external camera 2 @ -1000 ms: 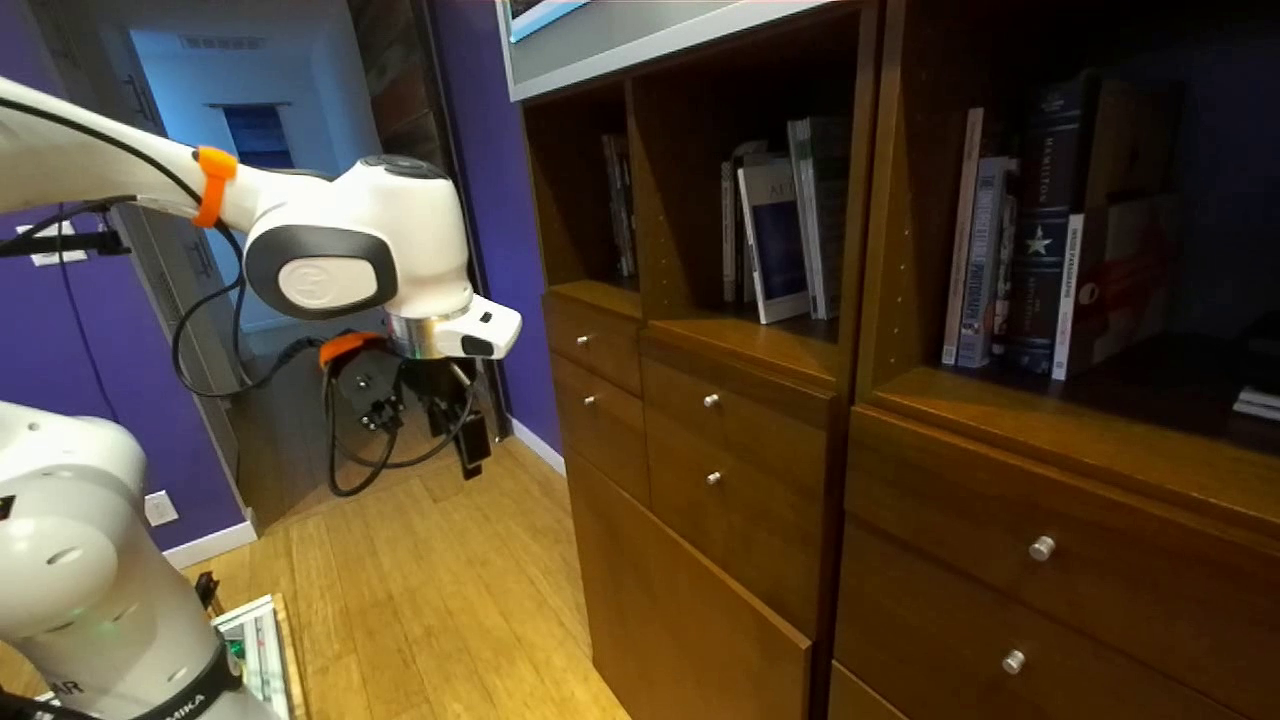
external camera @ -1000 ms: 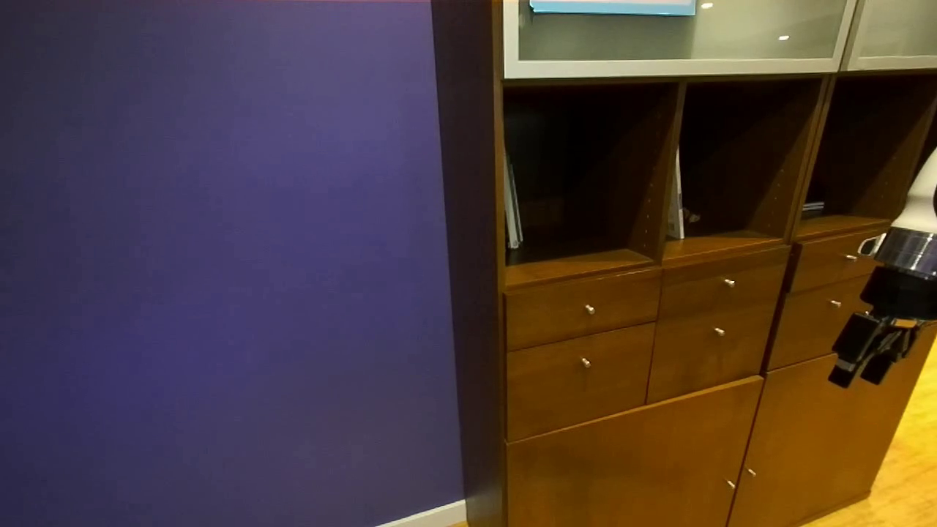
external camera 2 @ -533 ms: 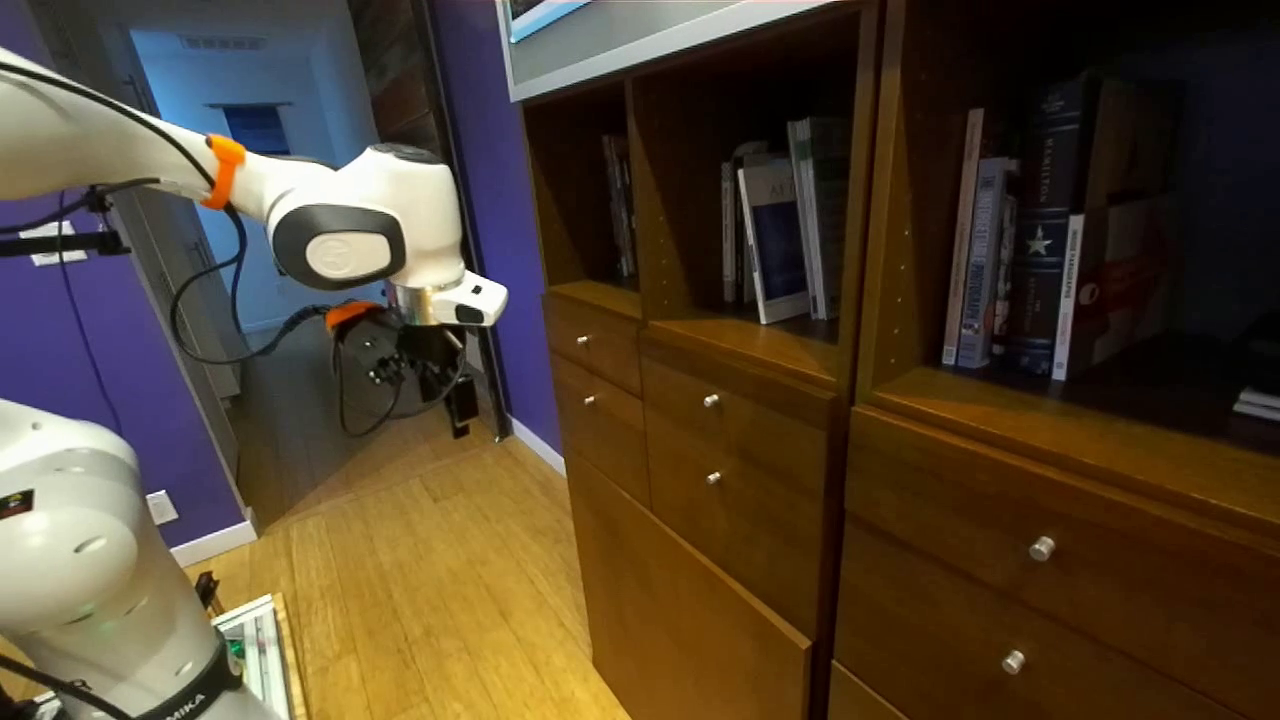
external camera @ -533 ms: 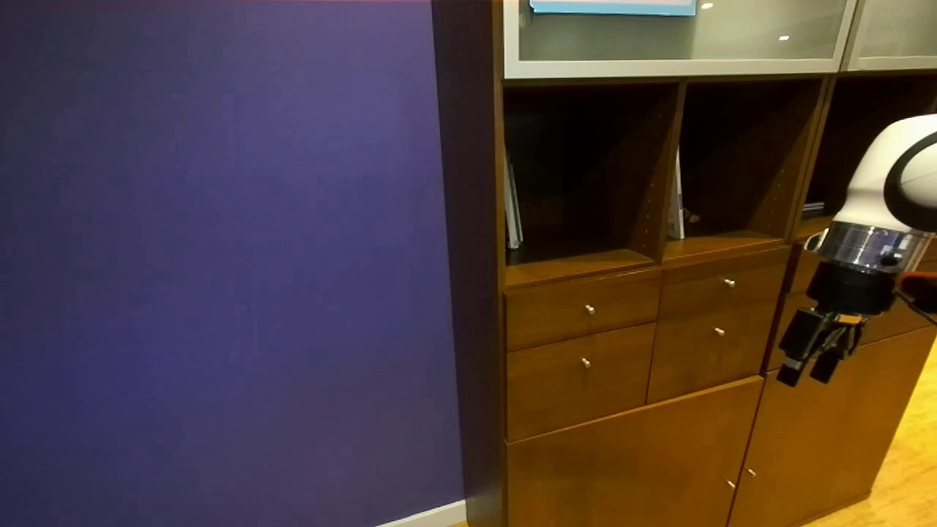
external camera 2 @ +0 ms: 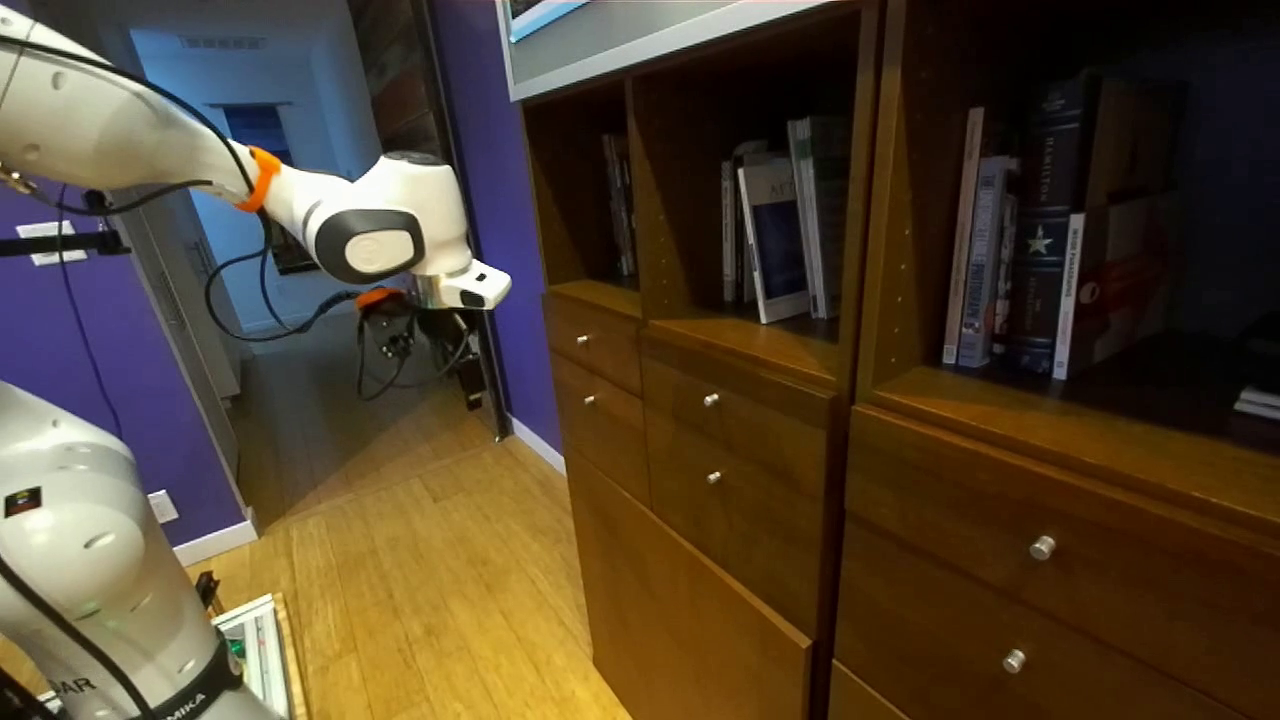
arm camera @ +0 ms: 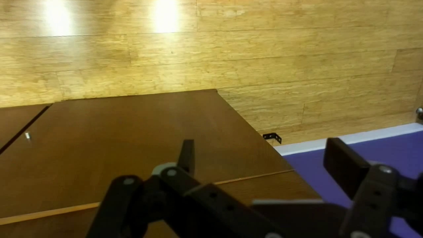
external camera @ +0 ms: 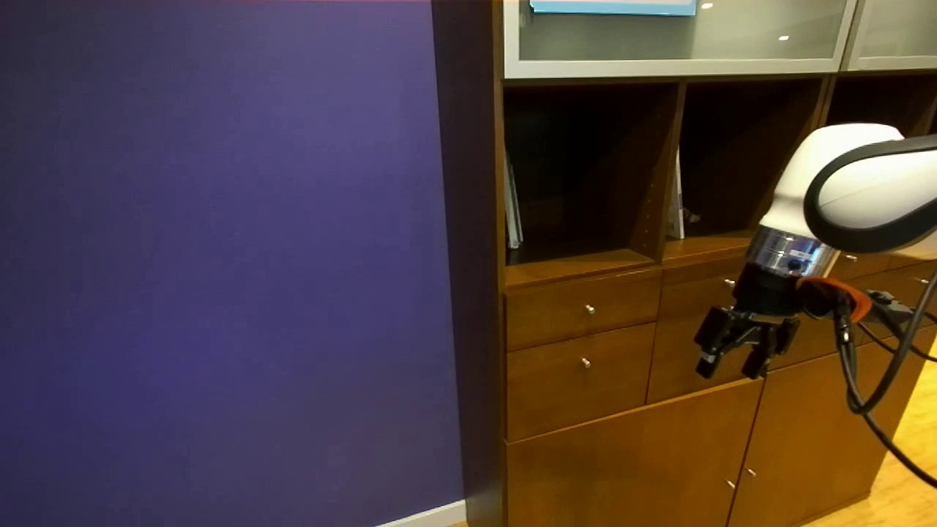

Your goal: Open the second drawer on the left

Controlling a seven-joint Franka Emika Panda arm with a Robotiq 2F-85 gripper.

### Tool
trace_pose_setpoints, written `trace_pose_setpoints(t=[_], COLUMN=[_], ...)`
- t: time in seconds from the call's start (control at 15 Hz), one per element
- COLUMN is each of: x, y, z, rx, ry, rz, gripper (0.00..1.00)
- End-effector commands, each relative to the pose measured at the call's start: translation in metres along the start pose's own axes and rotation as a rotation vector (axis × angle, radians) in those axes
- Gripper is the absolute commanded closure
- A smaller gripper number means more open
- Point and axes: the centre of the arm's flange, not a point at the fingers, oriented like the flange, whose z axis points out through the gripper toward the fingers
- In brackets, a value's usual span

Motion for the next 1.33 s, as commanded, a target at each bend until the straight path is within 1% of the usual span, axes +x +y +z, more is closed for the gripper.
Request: trace_pose_setpoints(t=[0.0,0.13,0.27,0.33,0.4,0.6,0.93,1.0,1.07,1.13,1.27], x=[0.036,0.049,0.066,0.074,0.047,0.062,0.065,0.077,0.084,0.091,0.105], y=[-0.033,-0.043,-0.051,-0.051,-0.041,-0.043,-0.044,-0.054,-0.060,-0.067,-0.080], z=[0.020,0.029,0.038,0.042,0.033,0.043,0.043,0.046,0.048,0.050,0.054], rx=[-0.033,-0.059,-0.104,-0.131,-0.088,-0.112,-0.112,-0.108,-0.106,-0.116,-0.120], ry=[0.052,0.097,0.127,0.138,0.118,0.117,0.118,0.105,0.121,0.121,0.134], rz=[0.044,0.036,0.008,-0.043,-0.020,-0.043,-0.045,-0.042,-0.048,-0.018,-0.014], gripper=[0.00,0.00,0.00,0.00,0.00,0.00,0.00,0.00,0.00,0.00,0.00])
